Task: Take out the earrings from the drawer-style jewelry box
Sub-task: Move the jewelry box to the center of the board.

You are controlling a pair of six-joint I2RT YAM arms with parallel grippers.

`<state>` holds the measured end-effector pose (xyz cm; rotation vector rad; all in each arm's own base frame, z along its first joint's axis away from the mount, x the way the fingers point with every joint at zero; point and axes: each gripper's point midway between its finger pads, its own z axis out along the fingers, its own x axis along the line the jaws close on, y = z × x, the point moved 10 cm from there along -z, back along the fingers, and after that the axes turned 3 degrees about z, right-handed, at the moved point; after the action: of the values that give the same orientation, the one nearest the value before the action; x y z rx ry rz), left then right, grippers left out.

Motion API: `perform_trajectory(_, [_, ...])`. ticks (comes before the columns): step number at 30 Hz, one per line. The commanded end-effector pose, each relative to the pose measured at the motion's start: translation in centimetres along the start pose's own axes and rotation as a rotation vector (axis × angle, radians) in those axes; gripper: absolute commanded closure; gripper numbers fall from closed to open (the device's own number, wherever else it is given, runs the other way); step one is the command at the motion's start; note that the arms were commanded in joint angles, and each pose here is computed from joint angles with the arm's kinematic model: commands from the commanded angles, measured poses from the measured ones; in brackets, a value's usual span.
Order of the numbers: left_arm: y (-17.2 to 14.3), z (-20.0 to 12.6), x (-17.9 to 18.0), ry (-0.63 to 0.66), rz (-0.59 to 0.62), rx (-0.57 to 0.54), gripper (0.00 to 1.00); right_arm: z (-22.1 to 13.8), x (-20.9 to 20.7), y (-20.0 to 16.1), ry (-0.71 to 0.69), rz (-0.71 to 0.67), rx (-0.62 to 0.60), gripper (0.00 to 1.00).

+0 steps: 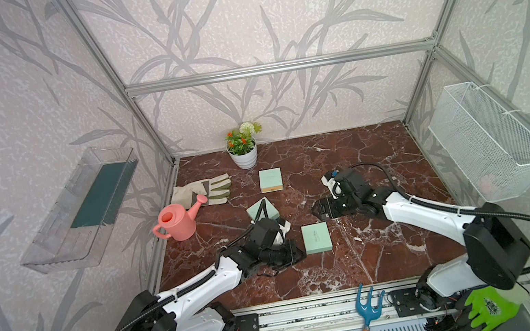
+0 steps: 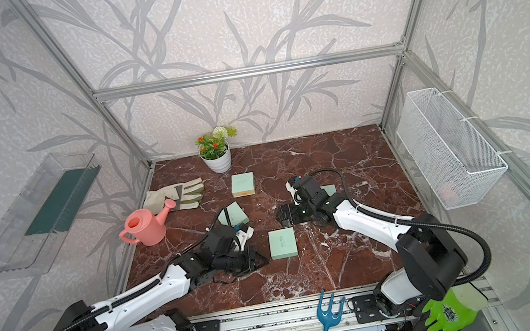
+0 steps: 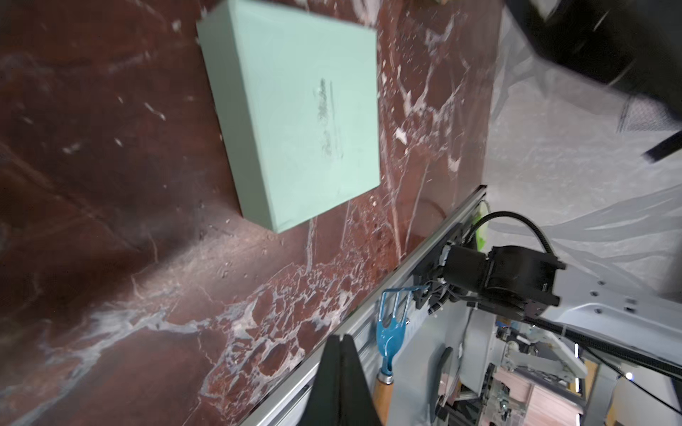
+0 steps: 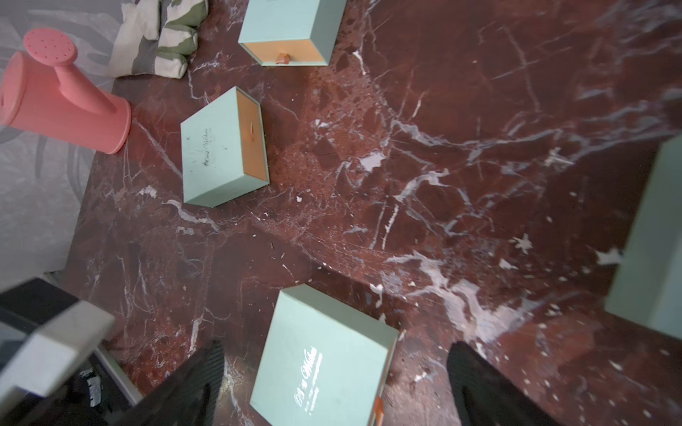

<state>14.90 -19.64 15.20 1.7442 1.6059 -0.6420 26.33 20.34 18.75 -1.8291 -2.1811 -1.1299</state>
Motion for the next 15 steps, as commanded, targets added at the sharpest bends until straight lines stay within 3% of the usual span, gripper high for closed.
perform_trajectory(1, [0.3, 0.9, -0.6, 0.009, -0.019, -0.024, 1.00, 1.1, 0.9, 1.1, 0.124, -0.046, 0.018, 0.06])
perform_trajectory(8, [1.1, 3.8, -0.7, 0.054, -0.050, -0.027, 1.00, 4.5, -0.7, 0.0, 0.166, 0.004, 0.102, 0.08])
perform_trajectory(15, [1.7, 6.4, 0.7, 0.094, -0.140, -0.038, 1.00, 5.8, -1.7, -1.2, 0.199, 0.041, 0.171, 0.11])
